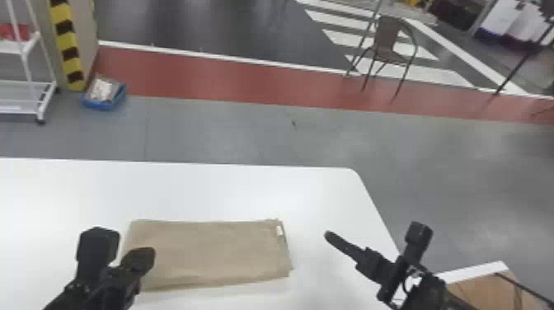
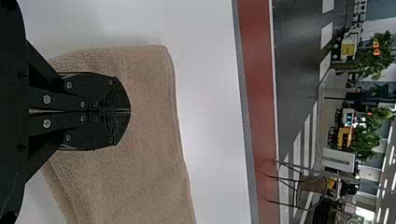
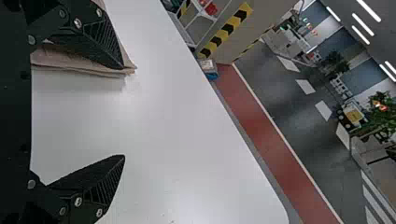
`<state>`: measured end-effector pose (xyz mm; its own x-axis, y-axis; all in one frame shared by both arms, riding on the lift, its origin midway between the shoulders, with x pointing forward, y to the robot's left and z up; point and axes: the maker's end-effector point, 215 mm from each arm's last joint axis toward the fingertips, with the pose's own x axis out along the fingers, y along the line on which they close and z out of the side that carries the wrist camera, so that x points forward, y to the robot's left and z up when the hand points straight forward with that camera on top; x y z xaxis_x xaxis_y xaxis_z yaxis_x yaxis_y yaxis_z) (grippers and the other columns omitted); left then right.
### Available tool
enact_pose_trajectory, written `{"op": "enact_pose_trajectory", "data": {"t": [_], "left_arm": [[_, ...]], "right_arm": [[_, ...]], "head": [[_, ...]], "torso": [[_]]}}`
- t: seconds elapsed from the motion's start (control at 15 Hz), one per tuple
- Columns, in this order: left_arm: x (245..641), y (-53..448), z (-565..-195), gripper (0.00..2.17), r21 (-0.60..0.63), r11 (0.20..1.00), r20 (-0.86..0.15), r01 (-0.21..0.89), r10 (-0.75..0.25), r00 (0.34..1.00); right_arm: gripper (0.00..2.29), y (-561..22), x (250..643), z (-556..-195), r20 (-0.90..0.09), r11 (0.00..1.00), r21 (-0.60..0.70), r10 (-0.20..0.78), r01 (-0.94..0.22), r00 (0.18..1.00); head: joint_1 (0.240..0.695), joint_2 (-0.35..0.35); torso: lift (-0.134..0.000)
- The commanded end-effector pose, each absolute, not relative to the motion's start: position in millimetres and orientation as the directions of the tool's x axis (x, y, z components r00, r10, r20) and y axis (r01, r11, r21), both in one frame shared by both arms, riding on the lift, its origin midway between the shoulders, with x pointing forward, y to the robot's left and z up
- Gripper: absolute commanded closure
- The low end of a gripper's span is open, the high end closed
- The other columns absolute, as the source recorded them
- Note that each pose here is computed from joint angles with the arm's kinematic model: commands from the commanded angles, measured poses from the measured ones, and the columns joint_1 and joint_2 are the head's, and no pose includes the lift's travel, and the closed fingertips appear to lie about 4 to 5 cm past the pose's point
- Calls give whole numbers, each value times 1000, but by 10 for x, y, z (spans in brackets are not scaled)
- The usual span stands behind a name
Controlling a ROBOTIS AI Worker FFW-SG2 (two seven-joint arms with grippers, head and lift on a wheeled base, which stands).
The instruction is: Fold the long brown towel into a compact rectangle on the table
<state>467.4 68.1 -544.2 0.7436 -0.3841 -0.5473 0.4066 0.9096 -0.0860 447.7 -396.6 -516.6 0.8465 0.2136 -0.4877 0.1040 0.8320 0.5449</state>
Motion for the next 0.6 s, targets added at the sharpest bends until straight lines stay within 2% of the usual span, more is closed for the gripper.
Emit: {"op": "enact_pose_trajectory", "data": {"t": [0.0, 0.27, 0.53], "left_arm": [[4682, 579, -5494, 1791, -77, 903, -549, 423, -393, 738], [4675, 574, -5552, 1791, -73, 903, -551, 424, -391, 737], [4673, 595, -5547, 1791, -69, 901, -551, 428, -392, 737]], "right_arm": [[319, -3636, 4551, -5257, -542, 837, 537, 249, 103, 803], [356, -3118, 4675, -5359, -615, 857, 507, 289, 88, 734], [407, -2825, 4564, -5494, -739, 863, 488, 329, 131, 589]], "head": [[695, -350], [695, -338], [695, -285]], "torso": [[0], [0], [0]]}}
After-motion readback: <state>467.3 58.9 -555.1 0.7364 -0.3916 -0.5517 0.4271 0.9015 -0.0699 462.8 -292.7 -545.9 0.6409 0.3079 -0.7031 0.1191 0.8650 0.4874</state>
